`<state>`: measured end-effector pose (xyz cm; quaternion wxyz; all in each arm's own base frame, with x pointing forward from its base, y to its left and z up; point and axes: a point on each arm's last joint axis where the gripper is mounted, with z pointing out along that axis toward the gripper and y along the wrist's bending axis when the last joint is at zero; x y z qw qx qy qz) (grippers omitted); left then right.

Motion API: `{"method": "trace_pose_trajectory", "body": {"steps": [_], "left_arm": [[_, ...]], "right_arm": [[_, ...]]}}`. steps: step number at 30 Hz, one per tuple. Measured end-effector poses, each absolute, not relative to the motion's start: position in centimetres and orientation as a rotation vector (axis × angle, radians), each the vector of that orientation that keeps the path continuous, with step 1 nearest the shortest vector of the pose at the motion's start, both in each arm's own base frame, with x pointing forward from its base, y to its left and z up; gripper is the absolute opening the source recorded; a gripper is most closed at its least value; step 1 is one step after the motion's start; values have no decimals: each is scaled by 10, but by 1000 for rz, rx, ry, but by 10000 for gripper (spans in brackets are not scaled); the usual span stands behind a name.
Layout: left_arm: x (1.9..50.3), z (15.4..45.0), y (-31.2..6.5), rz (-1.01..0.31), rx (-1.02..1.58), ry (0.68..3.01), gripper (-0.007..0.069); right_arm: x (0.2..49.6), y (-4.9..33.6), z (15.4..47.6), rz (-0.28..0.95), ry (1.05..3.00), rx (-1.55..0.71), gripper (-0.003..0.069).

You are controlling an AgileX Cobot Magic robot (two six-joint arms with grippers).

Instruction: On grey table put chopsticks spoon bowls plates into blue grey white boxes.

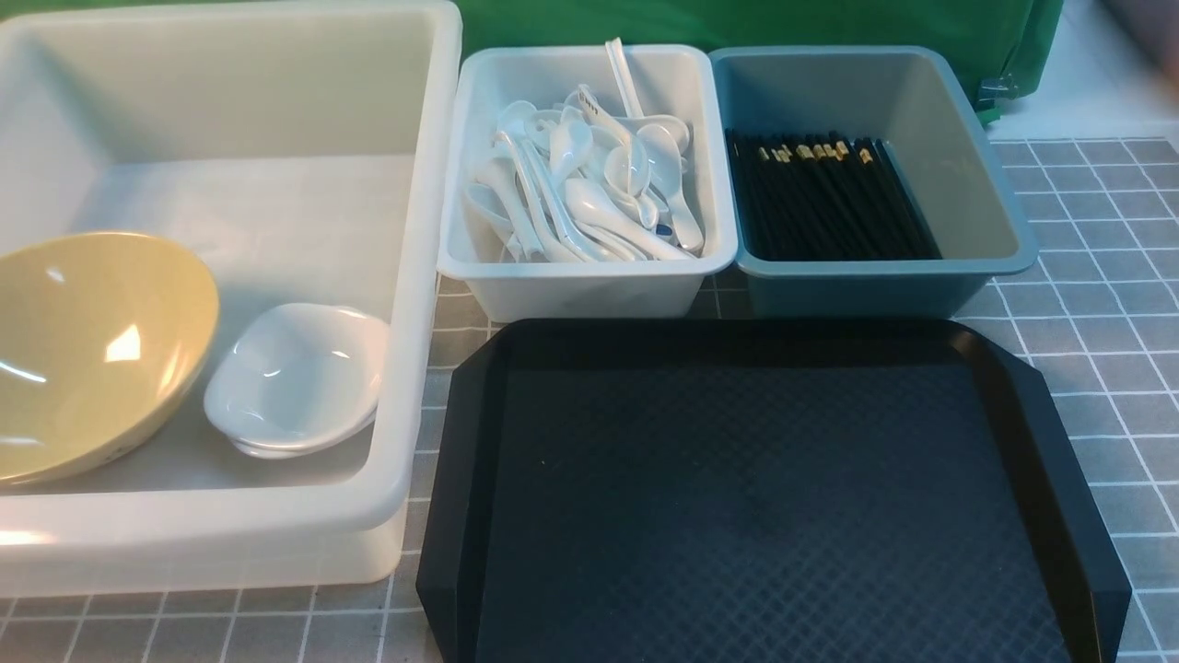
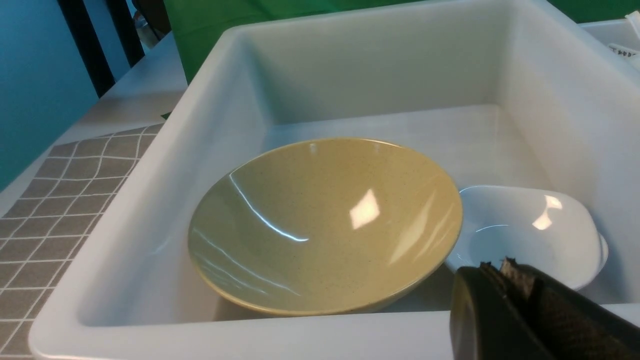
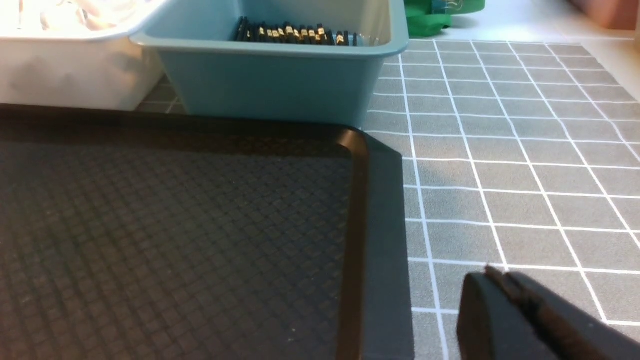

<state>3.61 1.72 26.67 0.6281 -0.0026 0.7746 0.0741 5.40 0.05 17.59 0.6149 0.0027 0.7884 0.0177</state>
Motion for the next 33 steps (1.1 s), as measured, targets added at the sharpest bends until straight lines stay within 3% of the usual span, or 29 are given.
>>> {"method": "trace_pose_trajectory", "body": {"steps": [11, 15, 17, 21, 33], "left_arm": [[35, 262, 17, 169, 1, 1758, -8], [41, 231, 14, 148, 1, 1782, -8], [46, 203, 9, 54, -51, 1857, -8], [51, 175, 3, -46, -112, 1887, -8], [53, 177, -1, -12, -7, 1824, -8]], "right_arm": [[54, 1, 176, 41, 1817, 6, 41], [54, 1, 176, 41, 1817, 6, 43], [54, 1, 176, 41, 1817, 6, 45], [54, 1, 176, 41, 1817, 6, 46], [54, 0, 176, 41, 1818, 6, 59]]}}
